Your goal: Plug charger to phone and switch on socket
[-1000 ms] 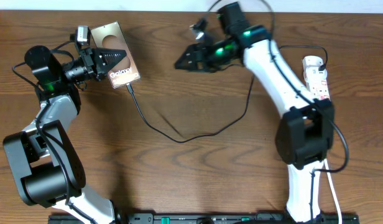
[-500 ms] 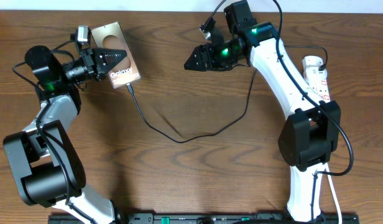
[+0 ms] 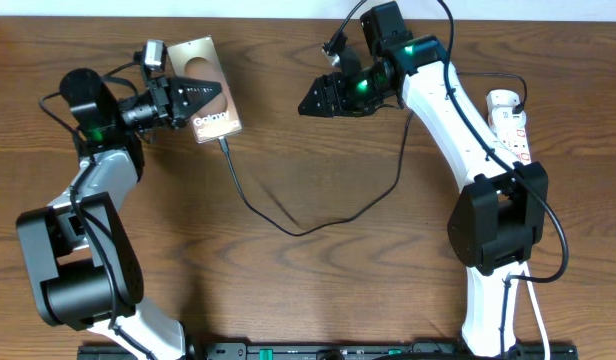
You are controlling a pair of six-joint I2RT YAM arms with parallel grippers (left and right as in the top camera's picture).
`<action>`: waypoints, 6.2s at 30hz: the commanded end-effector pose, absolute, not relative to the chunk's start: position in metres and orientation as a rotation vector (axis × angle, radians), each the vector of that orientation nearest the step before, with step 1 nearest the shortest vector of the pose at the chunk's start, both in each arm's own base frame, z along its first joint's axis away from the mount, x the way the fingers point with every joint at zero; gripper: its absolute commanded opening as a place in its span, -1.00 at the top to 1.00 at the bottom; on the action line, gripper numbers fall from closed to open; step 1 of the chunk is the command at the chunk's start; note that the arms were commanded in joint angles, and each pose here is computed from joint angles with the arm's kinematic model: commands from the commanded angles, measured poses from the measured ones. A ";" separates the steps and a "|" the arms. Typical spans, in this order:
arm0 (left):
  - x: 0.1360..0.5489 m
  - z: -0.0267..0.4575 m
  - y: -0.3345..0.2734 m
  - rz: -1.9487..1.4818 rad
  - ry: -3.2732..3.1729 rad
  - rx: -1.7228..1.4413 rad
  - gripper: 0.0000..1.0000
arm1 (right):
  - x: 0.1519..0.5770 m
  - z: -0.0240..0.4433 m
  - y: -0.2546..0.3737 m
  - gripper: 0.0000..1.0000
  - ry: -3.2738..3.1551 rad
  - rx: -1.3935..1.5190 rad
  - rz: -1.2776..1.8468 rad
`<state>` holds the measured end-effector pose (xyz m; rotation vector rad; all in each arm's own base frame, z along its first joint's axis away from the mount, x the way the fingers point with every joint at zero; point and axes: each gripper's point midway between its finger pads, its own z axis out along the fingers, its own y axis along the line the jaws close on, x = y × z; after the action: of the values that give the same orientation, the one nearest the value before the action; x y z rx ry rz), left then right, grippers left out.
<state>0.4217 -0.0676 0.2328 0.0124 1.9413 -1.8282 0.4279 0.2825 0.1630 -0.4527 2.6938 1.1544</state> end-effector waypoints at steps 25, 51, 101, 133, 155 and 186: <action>0.394 0.183 -0.097 -1.871 1.996 -0.038 0.86 | 0.420 0.176 0.285 -0.31 2.672 -0.505 1.150; 0.387 0.121 -0.093 -1.738 2.082 -0.241 0.86 | 0.417 0.174 0.284 -0.31 2.681 -0.526 1.144; 0.345 0.013 -0.178 -1.450 2.543 -0.220 0.66 | 0.415 0.166 0.276 -0.31 2.723 -0.519 1.070; 0.354 -0.023 -0.066 -0.918 2.697 -0.585 -0.38 | 0.424 0.158 0.265 -0.32 2.735 -0.518 0.944; 0.331 -0.047 -0.021 -0.478 2.832 -0.674 -0.41 | 0.445 0.140 0.226 -0.27 2.791 -0.399 0.578; 0.352 0.181 0.020 -0.403 2.316 -0.571 -0.79 | 0.425 0.200 -0.112 -0.27 2.712 0.702 0.138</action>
<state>0.3525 0.0164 0.1806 -0.5754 2.3149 -0.4233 0.4324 -0.0951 0.2098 0.6280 2.6931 0.2026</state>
